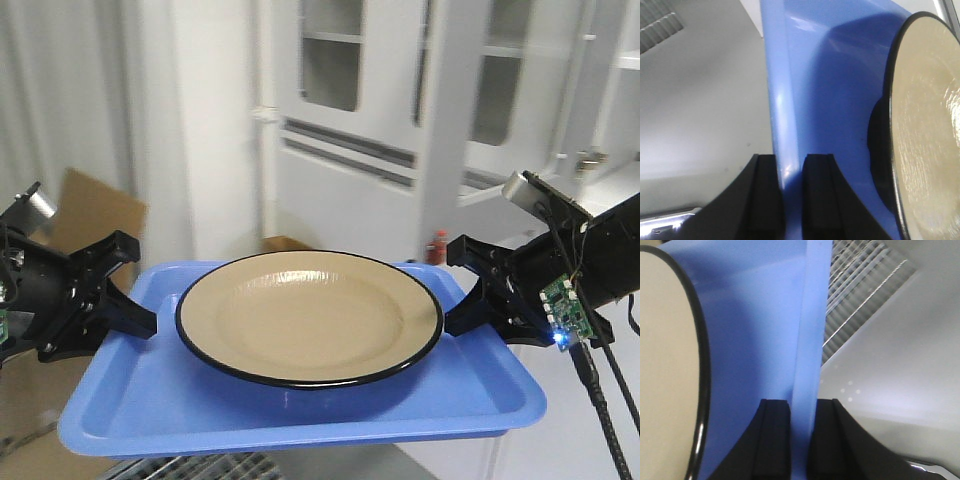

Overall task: Place disk in tray to left cabinet
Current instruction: 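Carry the tray with both grippers to the white shelf cabinet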

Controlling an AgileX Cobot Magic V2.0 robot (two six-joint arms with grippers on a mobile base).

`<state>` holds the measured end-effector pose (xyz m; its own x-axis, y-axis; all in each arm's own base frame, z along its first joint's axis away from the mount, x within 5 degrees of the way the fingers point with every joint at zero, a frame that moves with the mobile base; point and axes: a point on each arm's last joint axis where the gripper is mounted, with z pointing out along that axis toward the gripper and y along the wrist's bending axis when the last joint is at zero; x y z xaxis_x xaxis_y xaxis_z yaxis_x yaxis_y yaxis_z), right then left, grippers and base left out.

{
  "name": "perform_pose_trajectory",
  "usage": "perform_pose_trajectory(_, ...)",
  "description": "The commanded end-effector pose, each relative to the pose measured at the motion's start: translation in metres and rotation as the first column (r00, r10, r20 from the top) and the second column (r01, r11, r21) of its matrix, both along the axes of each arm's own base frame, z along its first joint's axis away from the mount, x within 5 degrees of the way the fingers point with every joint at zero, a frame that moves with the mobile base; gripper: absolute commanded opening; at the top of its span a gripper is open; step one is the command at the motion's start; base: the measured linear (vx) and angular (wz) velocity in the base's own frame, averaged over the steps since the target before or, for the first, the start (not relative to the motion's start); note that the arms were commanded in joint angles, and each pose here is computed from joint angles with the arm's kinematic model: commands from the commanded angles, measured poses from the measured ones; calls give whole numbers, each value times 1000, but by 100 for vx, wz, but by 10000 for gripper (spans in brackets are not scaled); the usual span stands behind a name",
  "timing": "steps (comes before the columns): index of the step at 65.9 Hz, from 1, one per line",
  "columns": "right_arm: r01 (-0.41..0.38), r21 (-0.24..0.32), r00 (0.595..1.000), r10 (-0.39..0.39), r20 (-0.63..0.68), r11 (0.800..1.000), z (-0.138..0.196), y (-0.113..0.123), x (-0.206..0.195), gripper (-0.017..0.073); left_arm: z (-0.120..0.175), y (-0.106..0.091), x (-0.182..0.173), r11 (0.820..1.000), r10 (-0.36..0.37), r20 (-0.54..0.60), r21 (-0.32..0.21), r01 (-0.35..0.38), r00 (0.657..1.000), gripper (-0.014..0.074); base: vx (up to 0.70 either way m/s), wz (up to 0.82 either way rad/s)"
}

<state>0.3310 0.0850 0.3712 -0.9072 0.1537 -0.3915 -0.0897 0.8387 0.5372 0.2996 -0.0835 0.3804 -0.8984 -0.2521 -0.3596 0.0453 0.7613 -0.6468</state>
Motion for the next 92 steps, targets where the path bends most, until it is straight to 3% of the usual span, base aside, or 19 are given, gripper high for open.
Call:
perform_pose_trajectory(1,-36,176,995,19,97,984,37,16,-14,-4,34,-15,-14,981,-14,64,-193,26,998,0,17,-65)
perform_pose_trajectory(63,-36,177,995,18,98,984,37,17,-14,-4,34,-15,-14,981,-14,64,-193,26,998,0,16,-60)
perform_pose_trajectory(92,-35,176,995,18,98,984,37,16,-14,-4,34,-15,-14,981,-14,64,-193,26,998,0,21,-30)
